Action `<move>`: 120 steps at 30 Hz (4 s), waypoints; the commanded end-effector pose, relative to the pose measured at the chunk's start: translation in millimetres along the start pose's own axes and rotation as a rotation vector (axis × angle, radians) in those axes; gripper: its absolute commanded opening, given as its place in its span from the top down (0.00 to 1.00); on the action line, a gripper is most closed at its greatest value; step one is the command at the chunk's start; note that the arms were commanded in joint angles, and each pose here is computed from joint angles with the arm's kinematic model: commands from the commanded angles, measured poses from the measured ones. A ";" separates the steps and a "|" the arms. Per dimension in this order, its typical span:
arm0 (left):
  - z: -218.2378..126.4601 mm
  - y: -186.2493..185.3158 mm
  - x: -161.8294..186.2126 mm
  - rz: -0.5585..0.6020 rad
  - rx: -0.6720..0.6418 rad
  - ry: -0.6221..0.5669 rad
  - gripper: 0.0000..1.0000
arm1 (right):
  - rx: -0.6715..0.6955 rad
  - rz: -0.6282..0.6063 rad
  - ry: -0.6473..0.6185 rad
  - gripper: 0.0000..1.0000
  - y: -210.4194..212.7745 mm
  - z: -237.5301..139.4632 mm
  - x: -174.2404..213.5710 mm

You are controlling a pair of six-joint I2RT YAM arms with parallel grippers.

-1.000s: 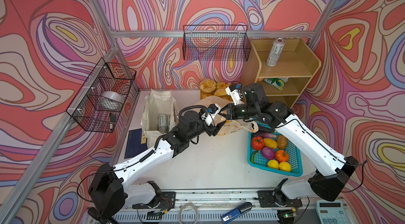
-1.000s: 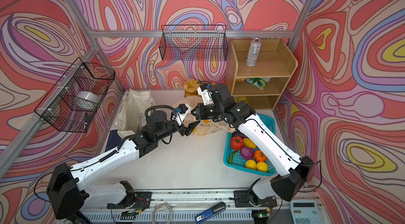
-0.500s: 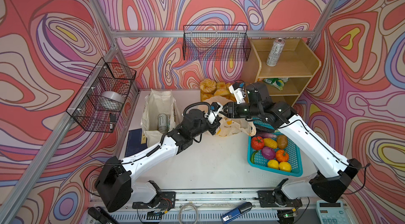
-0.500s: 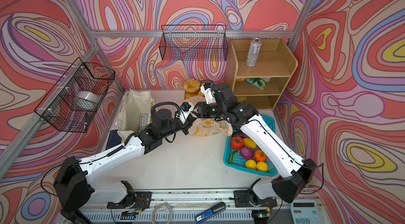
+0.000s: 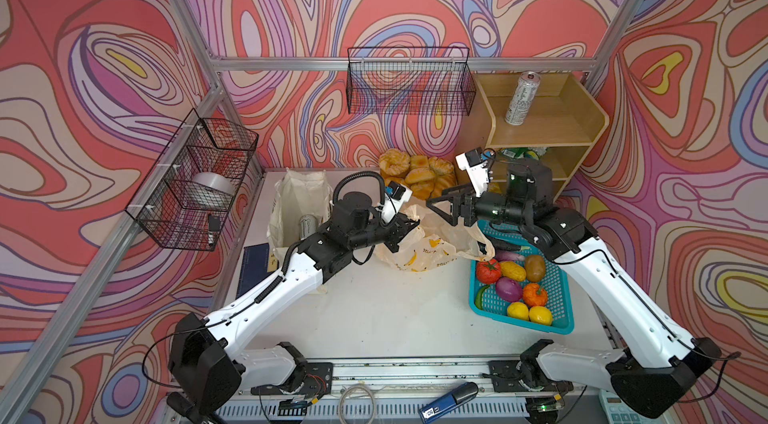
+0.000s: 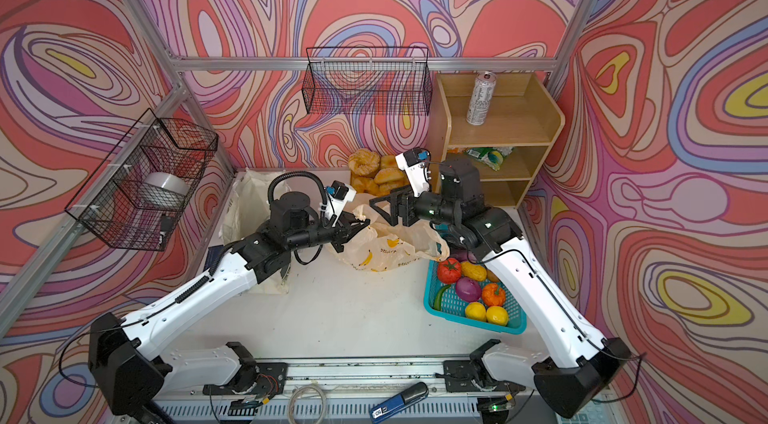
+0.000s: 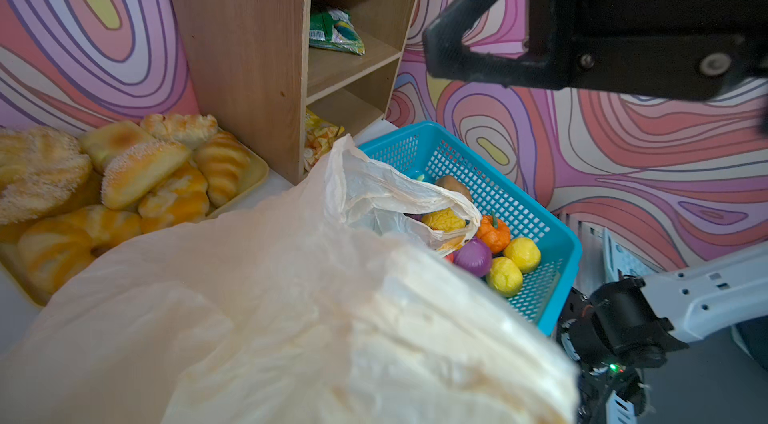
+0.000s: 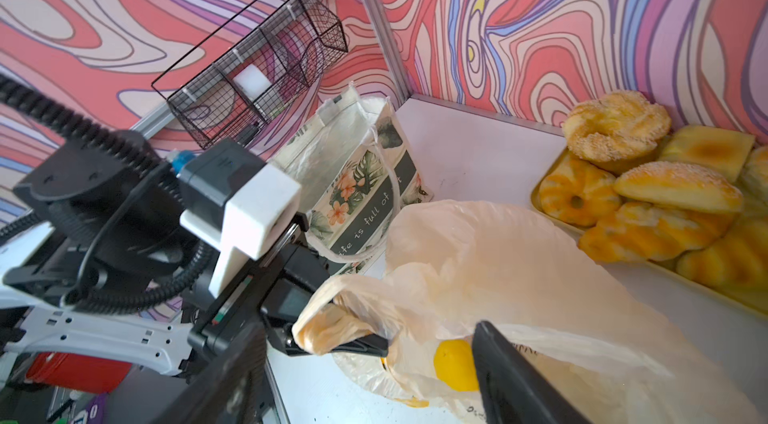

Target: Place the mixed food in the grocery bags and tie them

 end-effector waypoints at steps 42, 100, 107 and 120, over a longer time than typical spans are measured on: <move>-19.3 11.6 -10.2 -0.041 -0.024 -0.001 0.30 | -0.122 -0.146 0.104 1.00 -7.2 52.9 7.8; 42.8 55.6 -6.5 -0.092 -0.497 -0.212 1.00 | -0.014 0.151 -0.127 0.34 -29.2 7.1 -41.9; 51.7 81.7 -17.7 -0.137 -0.687 -0.159 1.00 | 0.205 0.290 -0.049 0.24 -48.3 -15.0 9.6; 61.9 112.6 -11.4 -0.243 -0.923 -0.081 1.00 | 0.392 0.347 0.070 0.14 -64.0 -46.9 92.8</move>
Point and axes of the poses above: each gripper's point midway between its finger pads, its own z axis out along the fingers, its own y axis along the line the jaws close on, x = y × z, the point moved 7 cm from there along -z, back along the fingers, and after that the axes turned 9 degrees about z, right-handed, at the moved point
